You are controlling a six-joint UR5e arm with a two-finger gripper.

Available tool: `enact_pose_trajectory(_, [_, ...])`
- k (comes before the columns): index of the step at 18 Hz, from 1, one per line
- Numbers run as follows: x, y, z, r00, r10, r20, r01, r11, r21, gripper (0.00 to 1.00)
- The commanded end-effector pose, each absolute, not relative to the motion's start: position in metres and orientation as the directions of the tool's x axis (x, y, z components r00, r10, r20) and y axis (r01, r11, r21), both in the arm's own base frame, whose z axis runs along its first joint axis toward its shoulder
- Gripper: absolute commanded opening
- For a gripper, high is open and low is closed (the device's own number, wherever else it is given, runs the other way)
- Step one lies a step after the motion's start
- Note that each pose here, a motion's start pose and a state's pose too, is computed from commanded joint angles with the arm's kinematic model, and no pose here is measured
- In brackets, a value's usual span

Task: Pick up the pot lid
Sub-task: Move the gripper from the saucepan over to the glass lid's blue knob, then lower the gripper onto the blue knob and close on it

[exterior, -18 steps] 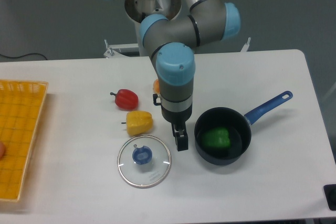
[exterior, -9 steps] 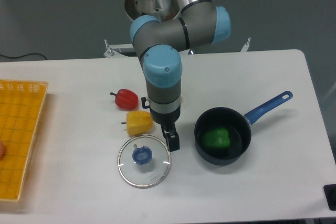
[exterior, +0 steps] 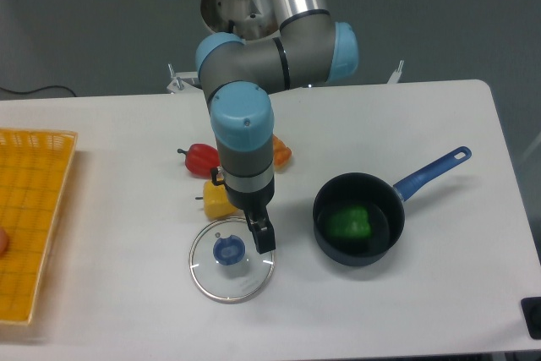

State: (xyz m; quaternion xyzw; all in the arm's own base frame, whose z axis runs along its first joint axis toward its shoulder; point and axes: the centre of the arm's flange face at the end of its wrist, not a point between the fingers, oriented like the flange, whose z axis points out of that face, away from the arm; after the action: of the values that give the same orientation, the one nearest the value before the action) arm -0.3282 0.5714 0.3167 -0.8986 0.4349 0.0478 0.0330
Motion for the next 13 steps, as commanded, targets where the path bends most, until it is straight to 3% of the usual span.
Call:
enact_pose_trajectory(5, [-0.31,0.574,0.31,0.447,-0.892,-0.071,-0.888,-0.452,0.083,1.0])
enact_pose_trajectory(10, [-0.289,0.593,0.271,0.375,-0.927,0.021,-0.91,-0.363,0.202,1.0])
enact_pose_trajectory(13, [-0.281,0.602,0.256,0.43,-0.903,0.016,-0.887,-0.419,0.195,1.0])
